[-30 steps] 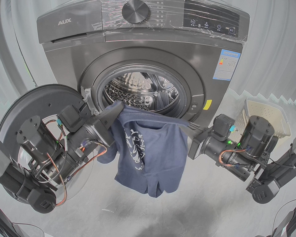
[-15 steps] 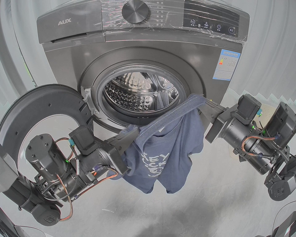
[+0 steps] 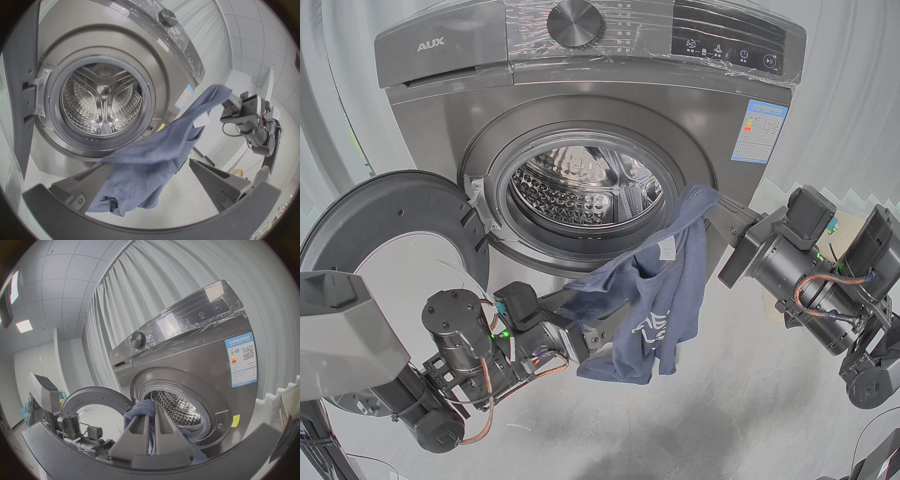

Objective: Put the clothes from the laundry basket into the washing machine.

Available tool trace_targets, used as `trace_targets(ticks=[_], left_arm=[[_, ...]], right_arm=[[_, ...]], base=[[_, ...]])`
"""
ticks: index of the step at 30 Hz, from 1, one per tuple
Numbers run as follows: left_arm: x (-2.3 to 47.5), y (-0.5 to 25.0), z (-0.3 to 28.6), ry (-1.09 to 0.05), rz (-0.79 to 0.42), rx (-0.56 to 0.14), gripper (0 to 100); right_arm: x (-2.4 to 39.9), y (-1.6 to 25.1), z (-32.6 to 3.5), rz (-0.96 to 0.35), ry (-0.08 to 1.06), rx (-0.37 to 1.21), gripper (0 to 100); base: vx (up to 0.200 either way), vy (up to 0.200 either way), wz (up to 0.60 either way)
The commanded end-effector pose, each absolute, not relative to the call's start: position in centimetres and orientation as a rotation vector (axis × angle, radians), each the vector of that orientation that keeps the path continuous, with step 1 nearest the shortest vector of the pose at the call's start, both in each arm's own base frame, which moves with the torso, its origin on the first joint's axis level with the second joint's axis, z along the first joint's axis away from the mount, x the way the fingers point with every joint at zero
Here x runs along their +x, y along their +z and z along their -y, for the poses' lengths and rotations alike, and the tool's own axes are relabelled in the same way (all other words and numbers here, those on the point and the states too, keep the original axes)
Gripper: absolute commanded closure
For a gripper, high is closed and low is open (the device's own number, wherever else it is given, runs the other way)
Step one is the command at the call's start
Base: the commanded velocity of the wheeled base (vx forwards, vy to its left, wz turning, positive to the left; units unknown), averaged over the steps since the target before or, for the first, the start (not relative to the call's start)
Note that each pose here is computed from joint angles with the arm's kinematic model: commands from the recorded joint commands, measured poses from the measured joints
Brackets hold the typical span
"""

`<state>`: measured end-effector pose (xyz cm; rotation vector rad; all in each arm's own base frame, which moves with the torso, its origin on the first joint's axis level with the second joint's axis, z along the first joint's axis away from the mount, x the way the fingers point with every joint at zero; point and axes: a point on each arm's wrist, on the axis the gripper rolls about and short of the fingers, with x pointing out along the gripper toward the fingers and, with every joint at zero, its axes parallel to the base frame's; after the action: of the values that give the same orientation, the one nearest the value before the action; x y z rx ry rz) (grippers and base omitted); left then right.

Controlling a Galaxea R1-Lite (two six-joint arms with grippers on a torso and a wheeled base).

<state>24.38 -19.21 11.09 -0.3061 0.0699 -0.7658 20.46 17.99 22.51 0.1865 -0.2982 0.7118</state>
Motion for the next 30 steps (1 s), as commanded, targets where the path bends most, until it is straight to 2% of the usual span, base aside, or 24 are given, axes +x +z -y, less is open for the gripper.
trace_targets(ticks=[1,7,11,18,26,30], left_arm=[[25.3,9.1,20.0,-0.759,-0.118,-0.288,0],[25.8,7.2,20.4,-0.760,-0.145,-0.201,0],[25.6,6.8,20.2,-0.757,-0.148,-0.159,0],[25.5,6.8,19.5,-0.741,-0.148,-0.126,0],[26.7,6.9,17.6,-0.670,-0.125,-0.090,0],[26.3,7.9,16.2,-0.644,-0.111,-0.088,0]], right_arm=[[20.4,22.5,-18.1,0.297,0.716,0.187,100],[20.6,22.4,-18.2,0.291,0.711,0.192,100],[20.6,22.5,-18.1,0.294,0.708,0.194,100],[20.8,22.5,-17.9,0.295,0.699,0.198,100],[20.7,22.7,-17.8,0.299,0.699,0.200,100],[20.7,22.6,-17.9,0.298,0.699,0.199,100]], base=[[0.000,0.000,0.00],[0.000,0.000,0.00],[0.000,0.000,0.00],[0.000,0.000,0.00],[0.000,0.000,0.00],[0.000,0.000,0.00]])
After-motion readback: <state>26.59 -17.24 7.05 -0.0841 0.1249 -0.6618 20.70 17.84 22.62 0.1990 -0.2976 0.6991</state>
